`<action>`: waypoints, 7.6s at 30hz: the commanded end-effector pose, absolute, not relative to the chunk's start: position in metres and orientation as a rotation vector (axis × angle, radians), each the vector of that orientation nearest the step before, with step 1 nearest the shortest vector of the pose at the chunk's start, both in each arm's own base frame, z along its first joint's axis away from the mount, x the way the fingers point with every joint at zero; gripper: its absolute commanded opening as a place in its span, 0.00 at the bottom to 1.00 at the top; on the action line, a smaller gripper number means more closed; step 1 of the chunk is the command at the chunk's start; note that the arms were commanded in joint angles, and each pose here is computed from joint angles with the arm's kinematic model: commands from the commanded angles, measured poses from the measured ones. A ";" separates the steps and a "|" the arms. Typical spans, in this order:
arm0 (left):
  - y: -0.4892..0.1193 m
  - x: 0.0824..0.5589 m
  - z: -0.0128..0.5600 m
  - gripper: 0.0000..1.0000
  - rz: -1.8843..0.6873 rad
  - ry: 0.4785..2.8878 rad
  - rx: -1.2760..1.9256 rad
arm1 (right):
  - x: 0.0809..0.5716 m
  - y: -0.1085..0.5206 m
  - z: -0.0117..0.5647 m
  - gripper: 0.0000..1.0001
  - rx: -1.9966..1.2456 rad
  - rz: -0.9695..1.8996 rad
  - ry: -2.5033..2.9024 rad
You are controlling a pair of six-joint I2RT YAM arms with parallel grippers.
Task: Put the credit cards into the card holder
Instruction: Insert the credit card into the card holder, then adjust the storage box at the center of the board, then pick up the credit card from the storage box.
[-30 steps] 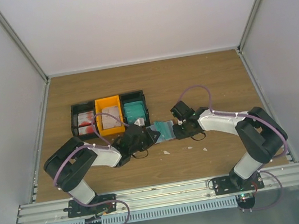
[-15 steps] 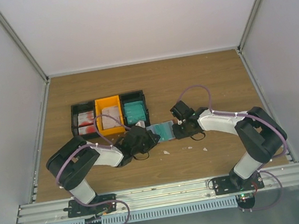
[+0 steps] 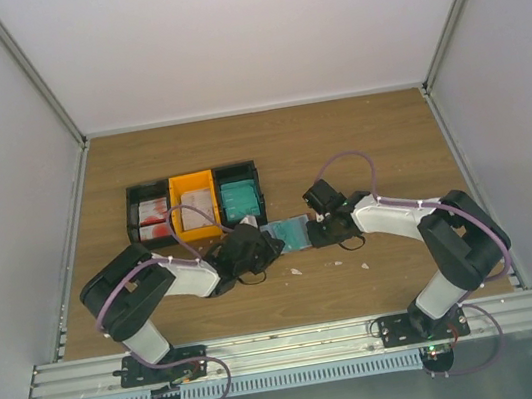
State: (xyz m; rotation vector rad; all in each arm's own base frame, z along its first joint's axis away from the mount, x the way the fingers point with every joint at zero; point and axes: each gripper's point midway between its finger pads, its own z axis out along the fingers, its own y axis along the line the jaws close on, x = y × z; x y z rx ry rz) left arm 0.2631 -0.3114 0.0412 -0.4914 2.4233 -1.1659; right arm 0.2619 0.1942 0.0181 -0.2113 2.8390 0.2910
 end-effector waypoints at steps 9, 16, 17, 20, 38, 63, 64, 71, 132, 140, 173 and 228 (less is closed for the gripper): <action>-0.298 0.258 0.030 0.00 -1.103 2.439 -0.568 | 0.250 0.188 0.000 0.27 -0.210 0.236 2.901; -0.313 0.261 0.027 0.00 -1.146 2.451 -0.498 | 0.249 0.188 -0.001 0.26 -0.209 0.238 2.902; -0.314 0.262 0.028 0.00 -1.149 2.448 -0.487 | 0.249 0.188 -0.001 0.26 -0.211 0.239 2.902; -0.317 0.264 0.029 0.00 -1.151 2.447 -0.464 | 0.249 0.188 -0.002 0.26 -0.212 0.241 2.904; -0.337 0.270 0.024 0.00 -1.191 2.465 -0.387 | 0.248 0.191 0.000 0.30 -0.185 0.275 2.900; -0.361 0.267 0.021 0.00 -1.248 2.501 -0.230 | 0.260 0.211 0.017 0.52 -0.153 0.511 2.809; -0.361 0.267 0.021 0.00 -1.252 2.503 -0.228 | 0.261 0.211 0.017 0.52 -0.154 0.512 2.808; -0.366 0.267 0.020 0.00 -1.252 2.510 -0.183 | 0.262 0.210 0.018 0.52 -0.151 0.501 2.803; -0.134 0.372 0.160 0.64 -0.328 2.499 0.027 | 0.297 0.244 0.156 0.62 -0.274 0.707 2.429; -0.115 0.377 0.099 0.38 -0.275 2.648 -0.165 | 0.295 0.246 0.145 0.62 -0.272 0.727 2.435; -0.200 0.396 0.095 0.40 -0.288 2.617 0.729 | 0.318 0.217 0.120 0.64 -0.256 0.526 2.473; -0.195 0.368 0.048 0.35 -0.230 2.755 0.973 | 0.346 0.242 0.077 0.64 -0.328 0.498 2.614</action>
